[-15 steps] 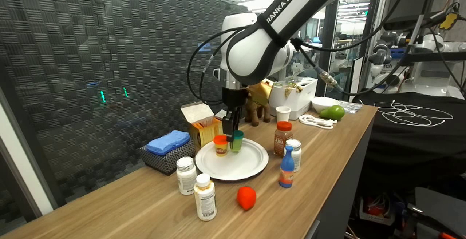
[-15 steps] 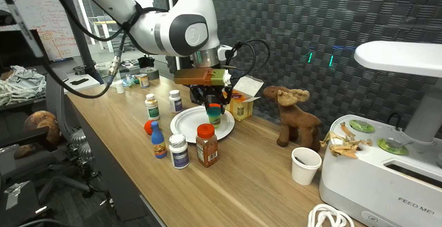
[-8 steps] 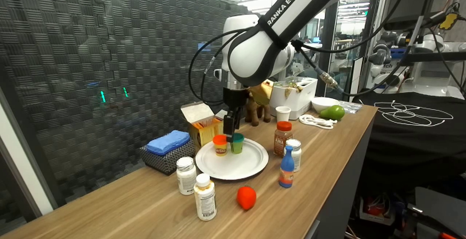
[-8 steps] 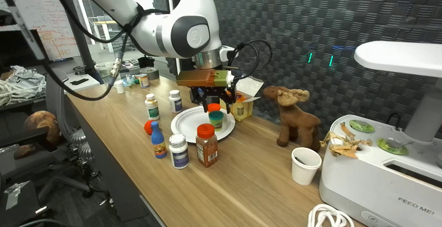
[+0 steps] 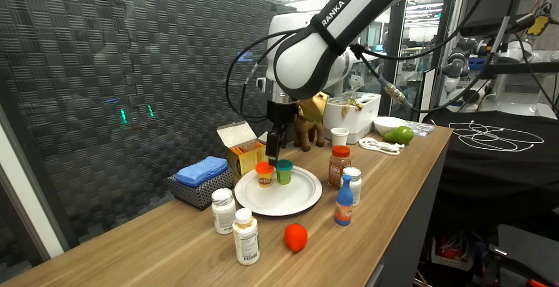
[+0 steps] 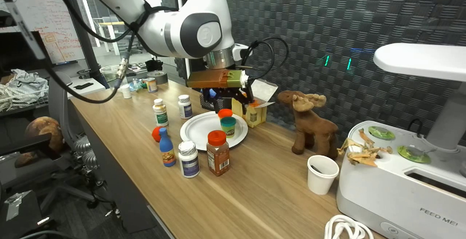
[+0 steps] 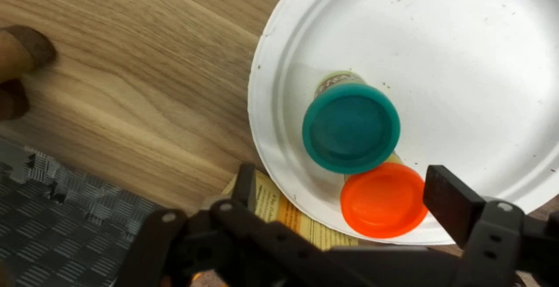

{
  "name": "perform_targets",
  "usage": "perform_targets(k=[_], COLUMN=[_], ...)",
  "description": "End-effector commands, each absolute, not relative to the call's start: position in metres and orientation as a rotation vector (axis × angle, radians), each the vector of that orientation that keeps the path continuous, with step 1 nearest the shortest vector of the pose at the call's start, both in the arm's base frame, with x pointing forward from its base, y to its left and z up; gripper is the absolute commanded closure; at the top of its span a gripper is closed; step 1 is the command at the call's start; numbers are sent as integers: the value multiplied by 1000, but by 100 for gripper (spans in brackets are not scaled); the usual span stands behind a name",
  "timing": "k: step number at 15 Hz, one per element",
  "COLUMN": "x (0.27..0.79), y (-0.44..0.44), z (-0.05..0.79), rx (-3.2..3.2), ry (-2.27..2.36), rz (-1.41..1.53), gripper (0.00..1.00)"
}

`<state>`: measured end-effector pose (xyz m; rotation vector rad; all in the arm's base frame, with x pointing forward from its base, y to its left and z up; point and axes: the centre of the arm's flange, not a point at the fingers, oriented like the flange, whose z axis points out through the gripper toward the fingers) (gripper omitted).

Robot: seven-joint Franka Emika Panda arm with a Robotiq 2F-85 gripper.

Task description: Organize all the containers on the white plate

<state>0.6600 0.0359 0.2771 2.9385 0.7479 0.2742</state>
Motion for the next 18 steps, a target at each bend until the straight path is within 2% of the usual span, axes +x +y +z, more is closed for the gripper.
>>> perform_targets(k=[1,8,18], x=[646,585,503], y=[36,14,-5], z=[324,369,330], rx=[2951,3032,2999], ry=[632,186,-264], rz=[290,220,97], gripper=[0,0,0])
